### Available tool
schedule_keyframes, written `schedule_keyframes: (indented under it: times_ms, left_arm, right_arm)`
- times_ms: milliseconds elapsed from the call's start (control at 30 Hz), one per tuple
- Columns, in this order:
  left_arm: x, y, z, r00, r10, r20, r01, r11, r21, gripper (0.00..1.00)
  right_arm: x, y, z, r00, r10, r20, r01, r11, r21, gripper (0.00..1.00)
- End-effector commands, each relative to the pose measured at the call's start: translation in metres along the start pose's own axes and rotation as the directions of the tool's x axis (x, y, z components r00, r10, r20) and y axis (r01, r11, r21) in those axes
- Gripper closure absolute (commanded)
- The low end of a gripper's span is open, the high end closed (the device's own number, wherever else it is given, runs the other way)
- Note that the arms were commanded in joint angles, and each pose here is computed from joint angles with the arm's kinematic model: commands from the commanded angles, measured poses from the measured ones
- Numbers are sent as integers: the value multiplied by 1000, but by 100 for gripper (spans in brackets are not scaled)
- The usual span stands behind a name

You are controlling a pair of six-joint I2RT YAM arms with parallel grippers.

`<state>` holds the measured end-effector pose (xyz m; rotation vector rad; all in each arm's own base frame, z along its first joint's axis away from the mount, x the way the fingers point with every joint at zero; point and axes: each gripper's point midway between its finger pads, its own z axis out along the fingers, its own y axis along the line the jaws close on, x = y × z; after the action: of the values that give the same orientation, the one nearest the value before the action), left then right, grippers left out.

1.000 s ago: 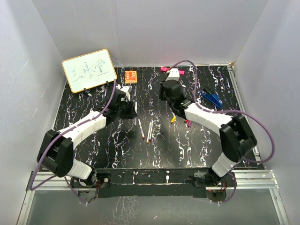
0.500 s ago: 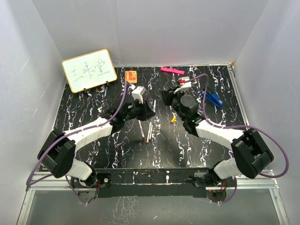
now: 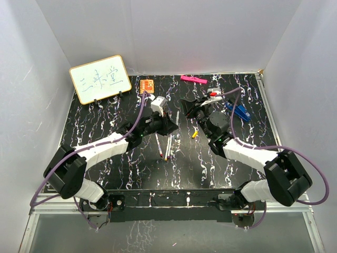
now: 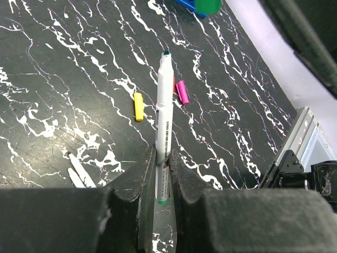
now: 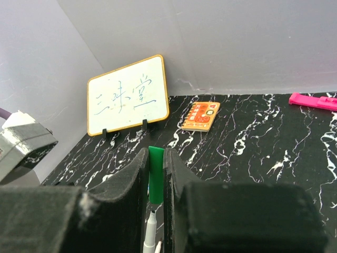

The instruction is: Insert the pens into the pen caps

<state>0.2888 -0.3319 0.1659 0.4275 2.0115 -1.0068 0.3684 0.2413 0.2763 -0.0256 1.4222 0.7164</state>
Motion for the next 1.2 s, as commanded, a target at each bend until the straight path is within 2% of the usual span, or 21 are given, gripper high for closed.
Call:
schedule_keyframes:
  times_ms: [0,400,667,1167]
  left_arm:
    - [-20,-17,4,998,24,51,-27,998,53,100]
    - [-21,-23,7,998,24,51,-28,997,75,100]
    - [-31,-33,0,995,40,88,-49,993,104,100]
    - [-31,-29,-4,994,41,99,-49,996,76,100]
  right_arm:
    - [-24,12,-1,995,47,85,-43,998,-50,100]
    - [-17,13,1,995,69,76,-64,996,-66,100]
    - [-10,11,2,996,68,63,-64,996,-59,100]
    - [-11,6,2,996,53,72,-50,998,-37,100]
